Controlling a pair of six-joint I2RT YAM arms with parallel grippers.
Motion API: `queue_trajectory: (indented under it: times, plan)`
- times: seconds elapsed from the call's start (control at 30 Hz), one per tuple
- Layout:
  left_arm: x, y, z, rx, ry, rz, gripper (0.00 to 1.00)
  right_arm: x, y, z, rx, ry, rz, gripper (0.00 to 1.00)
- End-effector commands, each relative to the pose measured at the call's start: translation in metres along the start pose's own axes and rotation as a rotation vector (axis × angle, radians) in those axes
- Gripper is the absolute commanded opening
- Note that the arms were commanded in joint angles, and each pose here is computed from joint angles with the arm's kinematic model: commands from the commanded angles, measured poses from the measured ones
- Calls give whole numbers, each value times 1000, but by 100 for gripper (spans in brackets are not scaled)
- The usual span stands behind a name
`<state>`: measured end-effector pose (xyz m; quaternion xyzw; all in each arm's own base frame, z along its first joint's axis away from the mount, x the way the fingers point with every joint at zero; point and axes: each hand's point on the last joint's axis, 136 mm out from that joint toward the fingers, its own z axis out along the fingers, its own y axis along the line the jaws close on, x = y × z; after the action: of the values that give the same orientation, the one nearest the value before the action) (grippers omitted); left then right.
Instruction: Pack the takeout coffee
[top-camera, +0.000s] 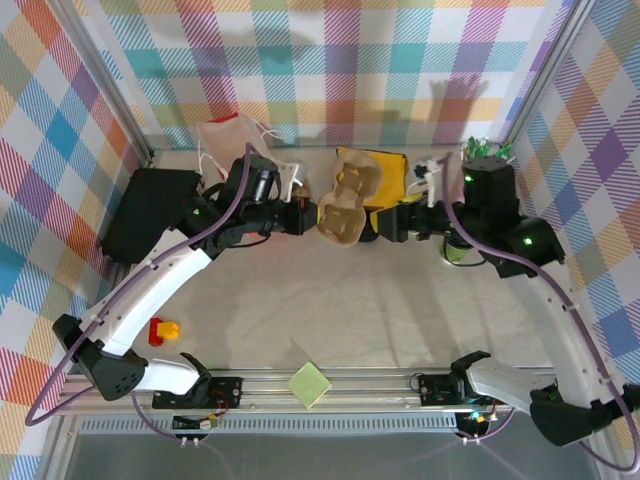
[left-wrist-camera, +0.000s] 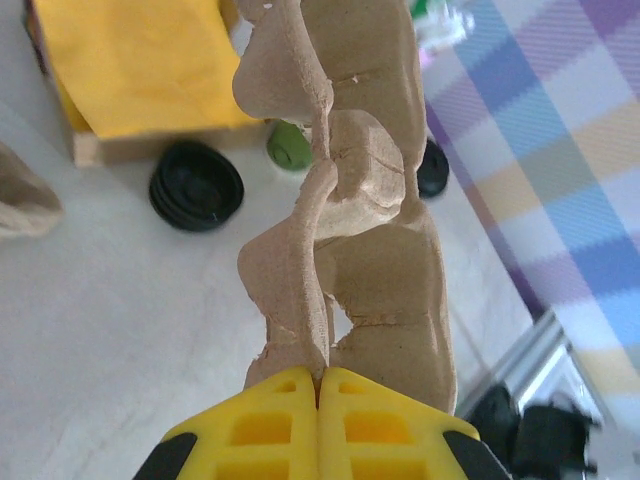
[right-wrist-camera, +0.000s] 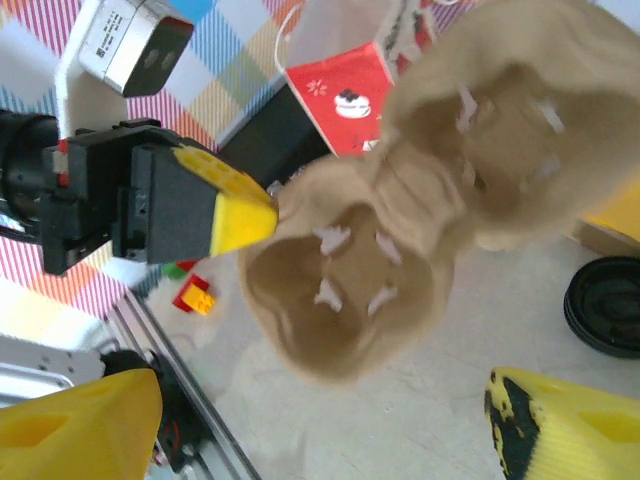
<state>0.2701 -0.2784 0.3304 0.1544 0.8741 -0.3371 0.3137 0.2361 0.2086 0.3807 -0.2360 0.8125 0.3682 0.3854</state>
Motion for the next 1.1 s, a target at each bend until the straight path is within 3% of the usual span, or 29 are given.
queue_trajectory:
  times: [0.0, 0.4, 0.83, 1.07]
  plan:
    - [43, -7, -12, 53, 154, 51, 0, 10, -3, 15, 76, 91, -112, 83]
    - [57, -19, -27, 139, 170, 57, 0, 49, -1, 72, 163, 311, -334, 81]
    - [61, -17, -22, 132, 196, 59, 0, 64, -11, 87, 182, 372, -440, 61]
    - [59, -21, -22, 151, 193, 59, 0, 71, -10, 92, 157, 386, -441, 65]
